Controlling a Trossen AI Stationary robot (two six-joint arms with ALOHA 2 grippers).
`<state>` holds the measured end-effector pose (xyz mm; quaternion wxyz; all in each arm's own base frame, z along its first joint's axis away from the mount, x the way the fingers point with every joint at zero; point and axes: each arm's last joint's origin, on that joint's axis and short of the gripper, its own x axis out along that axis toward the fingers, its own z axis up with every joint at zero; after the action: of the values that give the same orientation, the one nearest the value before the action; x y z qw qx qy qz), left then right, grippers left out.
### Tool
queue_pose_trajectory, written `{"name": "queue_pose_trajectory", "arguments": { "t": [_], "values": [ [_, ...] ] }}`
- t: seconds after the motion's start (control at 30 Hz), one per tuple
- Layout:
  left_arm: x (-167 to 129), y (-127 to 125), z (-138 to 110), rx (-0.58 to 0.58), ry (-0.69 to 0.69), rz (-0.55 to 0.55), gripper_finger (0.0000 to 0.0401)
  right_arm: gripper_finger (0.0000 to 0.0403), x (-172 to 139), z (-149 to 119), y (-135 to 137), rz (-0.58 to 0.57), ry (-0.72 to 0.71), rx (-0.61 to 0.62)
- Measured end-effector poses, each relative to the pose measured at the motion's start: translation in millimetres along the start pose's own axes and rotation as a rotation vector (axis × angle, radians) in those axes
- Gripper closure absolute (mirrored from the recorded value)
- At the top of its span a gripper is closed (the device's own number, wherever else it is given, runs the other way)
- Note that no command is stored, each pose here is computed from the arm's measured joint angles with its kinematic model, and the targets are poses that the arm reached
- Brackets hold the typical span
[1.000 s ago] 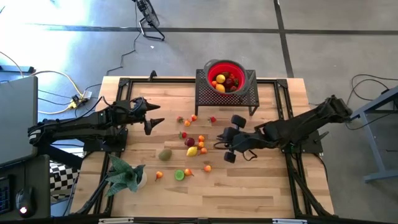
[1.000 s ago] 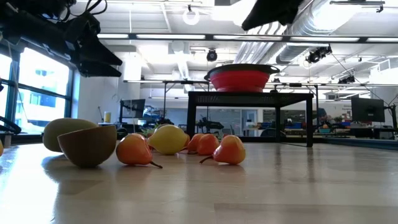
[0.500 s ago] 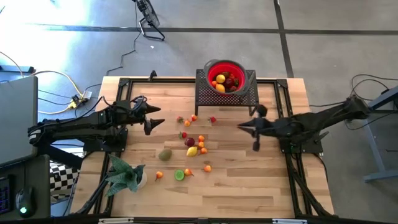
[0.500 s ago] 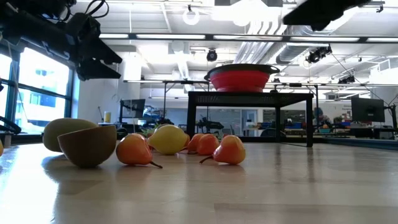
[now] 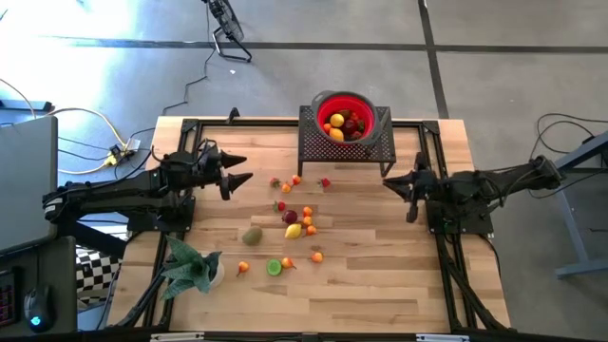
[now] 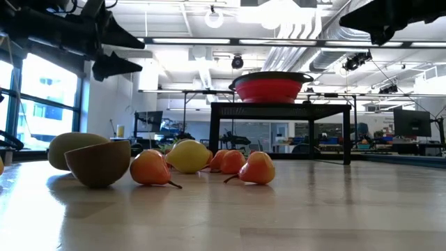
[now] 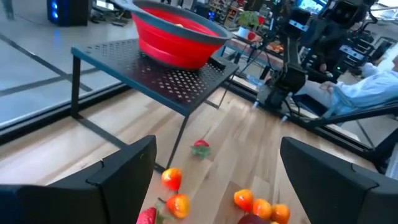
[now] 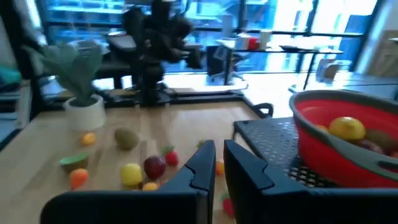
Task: Pick & Place Fruit
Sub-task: Put the kiwi into the strainer on the shelf
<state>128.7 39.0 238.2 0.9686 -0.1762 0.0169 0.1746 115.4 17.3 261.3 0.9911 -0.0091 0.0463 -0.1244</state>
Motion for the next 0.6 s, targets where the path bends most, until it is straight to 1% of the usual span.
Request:
{"name": "queue_pose_trajectory", "arguments": {
  "t": [0.13,0.2,0.33,0.47,0.6],
  "values": [
    [0.0,-0.8,-0.5,0.000,0.013,-0.028,0.0064,0.0377,-1.2,-3.1,-5.2,-0.159,-0.010,-0.005],
    [0.0,-1.1,-0.7,-0.001,0.017,-0.040,0.0064,0.0377,-1.0,-4.2,-6.3,-0.207,-0.008,-0.022],
    [0.0,-1.2,-0.7,-0.008,0.018,-0.042,0.0064,0.0377,-0.8,-5.5,-6.1,-0.203,-0.002,-0.031],
    [1.4,-2.0,-1.9,-0.040,0.029,-0.045,0.0064,0.0377,-1.8,-6.9,-7.1,-0.218,0.012,-0.060],
    [8.3,-11.0,-6.6,-0.038,0.052,-0.084,0.0064,0.0377,-3.0,-6.6,-8.2,-0.233,0.008,-0.052]
  ]
}}
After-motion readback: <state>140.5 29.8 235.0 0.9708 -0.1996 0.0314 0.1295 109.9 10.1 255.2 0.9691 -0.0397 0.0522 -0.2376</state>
